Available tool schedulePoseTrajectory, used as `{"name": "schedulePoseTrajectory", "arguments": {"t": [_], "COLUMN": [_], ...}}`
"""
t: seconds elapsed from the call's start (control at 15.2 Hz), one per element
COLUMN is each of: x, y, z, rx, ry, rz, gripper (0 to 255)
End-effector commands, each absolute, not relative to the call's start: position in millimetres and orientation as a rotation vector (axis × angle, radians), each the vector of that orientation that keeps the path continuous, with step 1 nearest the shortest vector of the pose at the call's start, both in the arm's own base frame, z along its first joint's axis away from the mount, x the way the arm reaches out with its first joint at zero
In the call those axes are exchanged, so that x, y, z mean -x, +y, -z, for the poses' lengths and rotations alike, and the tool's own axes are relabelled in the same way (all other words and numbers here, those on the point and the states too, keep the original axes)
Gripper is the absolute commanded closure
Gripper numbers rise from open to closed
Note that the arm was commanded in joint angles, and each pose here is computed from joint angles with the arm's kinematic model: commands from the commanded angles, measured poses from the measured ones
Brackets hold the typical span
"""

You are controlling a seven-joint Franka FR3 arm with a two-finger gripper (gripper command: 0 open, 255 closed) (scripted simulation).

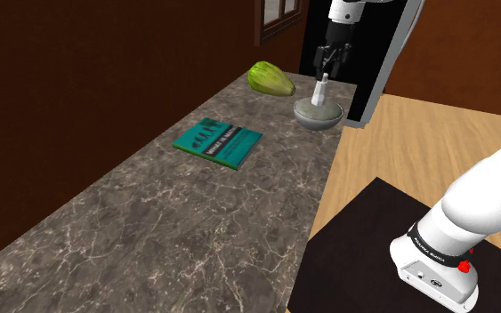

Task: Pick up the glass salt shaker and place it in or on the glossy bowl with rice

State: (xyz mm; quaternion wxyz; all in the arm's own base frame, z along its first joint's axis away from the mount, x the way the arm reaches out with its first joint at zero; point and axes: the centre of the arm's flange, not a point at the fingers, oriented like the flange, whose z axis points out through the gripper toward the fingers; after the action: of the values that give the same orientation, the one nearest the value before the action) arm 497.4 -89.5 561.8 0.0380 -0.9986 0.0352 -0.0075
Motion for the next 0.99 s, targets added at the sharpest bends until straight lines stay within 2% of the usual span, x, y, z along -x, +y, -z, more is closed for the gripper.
{"name": "schedulePoseTrajectory", "arguments": {"t": [0.0,0.2,0.46,0.92], "x": [-497.4,-497.4,-496.5,-496.5], "y": [-89.5,-89.5,-93.3,-93.3], "z": [-561.8,-561.8,-611.7,-611.7], "rx": [3.064,3.064,3.064,3.064], "ry": [0.108,0.108,0.108,0.108], "rz": [0.023,0.023,0.023,0.023], "gripper": [0,0,0,0]}}
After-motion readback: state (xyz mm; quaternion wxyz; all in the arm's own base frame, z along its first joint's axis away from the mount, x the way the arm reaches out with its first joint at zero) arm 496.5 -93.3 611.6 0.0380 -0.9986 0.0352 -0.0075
